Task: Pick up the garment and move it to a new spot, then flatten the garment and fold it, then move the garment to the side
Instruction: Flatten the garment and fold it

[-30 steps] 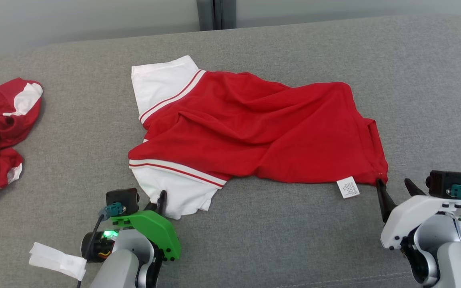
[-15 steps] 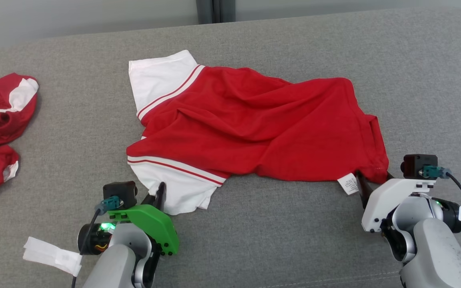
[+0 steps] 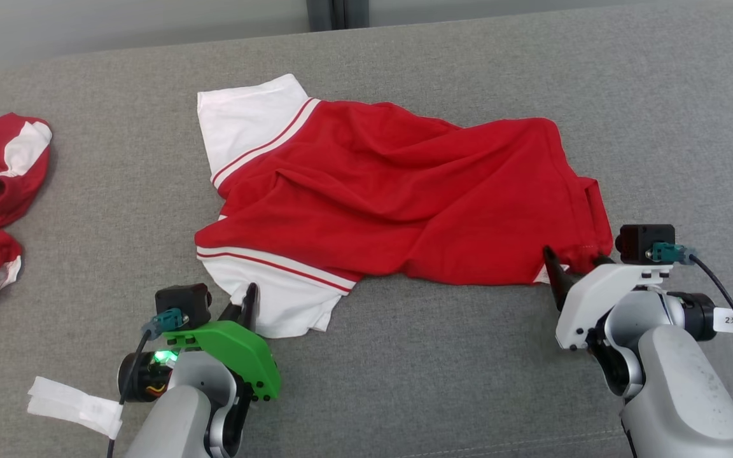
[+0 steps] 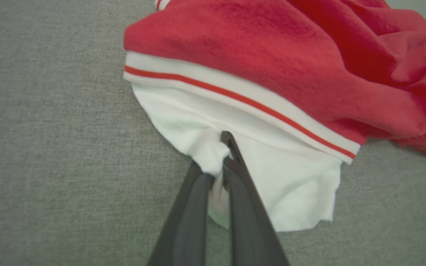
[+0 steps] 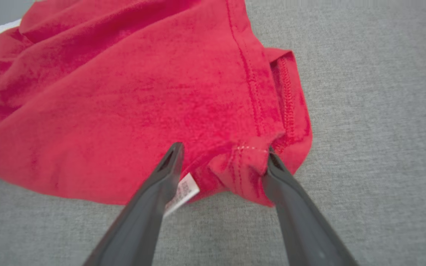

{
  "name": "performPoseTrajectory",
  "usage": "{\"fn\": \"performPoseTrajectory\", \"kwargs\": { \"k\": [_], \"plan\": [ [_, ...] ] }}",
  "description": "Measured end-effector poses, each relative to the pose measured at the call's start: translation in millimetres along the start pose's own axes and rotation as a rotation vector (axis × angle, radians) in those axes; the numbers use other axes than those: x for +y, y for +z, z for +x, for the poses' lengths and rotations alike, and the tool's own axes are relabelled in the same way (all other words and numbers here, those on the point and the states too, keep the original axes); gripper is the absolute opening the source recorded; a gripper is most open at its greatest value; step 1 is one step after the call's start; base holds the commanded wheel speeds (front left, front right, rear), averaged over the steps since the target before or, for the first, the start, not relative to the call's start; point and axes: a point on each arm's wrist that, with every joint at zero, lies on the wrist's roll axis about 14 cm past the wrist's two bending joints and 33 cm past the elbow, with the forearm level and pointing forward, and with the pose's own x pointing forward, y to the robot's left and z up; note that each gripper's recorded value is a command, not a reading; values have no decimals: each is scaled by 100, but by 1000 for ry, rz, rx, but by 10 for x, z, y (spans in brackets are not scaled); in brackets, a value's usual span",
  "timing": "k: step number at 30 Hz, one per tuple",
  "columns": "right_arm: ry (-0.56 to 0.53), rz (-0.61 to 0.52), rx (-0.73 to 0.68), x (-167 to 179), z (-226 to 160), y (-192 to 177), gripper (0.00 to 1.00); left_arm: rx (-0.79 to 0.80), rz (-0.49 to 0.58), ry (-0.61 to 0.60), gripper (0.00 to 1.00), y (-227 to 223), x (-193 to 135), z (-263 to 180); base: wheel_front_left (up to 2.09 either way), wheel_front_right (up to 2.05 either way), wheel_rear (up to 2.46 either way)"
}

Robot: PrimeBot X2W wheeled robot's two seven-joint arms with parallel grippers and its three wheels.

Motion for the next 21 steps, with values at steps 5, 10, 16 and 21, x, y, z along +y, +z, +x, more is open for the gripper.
{"fn": "performPoseTrajectory", "kwargs": {
  "k": [5, 10, 16, 21],
  "plan": [
    [2, -1, 40, 9, 72, -38, 84, 6, -2, 0, 0, -20, 9, 7, 0, 0, 0],
    [4, 8, 111, 17, 119, -171, 12, 9, -8, 6, 0, -32, 32, -7, 0, 0, 0],
    [4, 18, 12, 18, 117, 59, 0, -19, -22, 4, 0, 30, 27, -12, 0, 0, 0],
    [-9, 16, -153, -34, 32, 473, 0, -140, -55, -14, 0, 310, -11, -23, 0, 0, 0]
  ]
}}
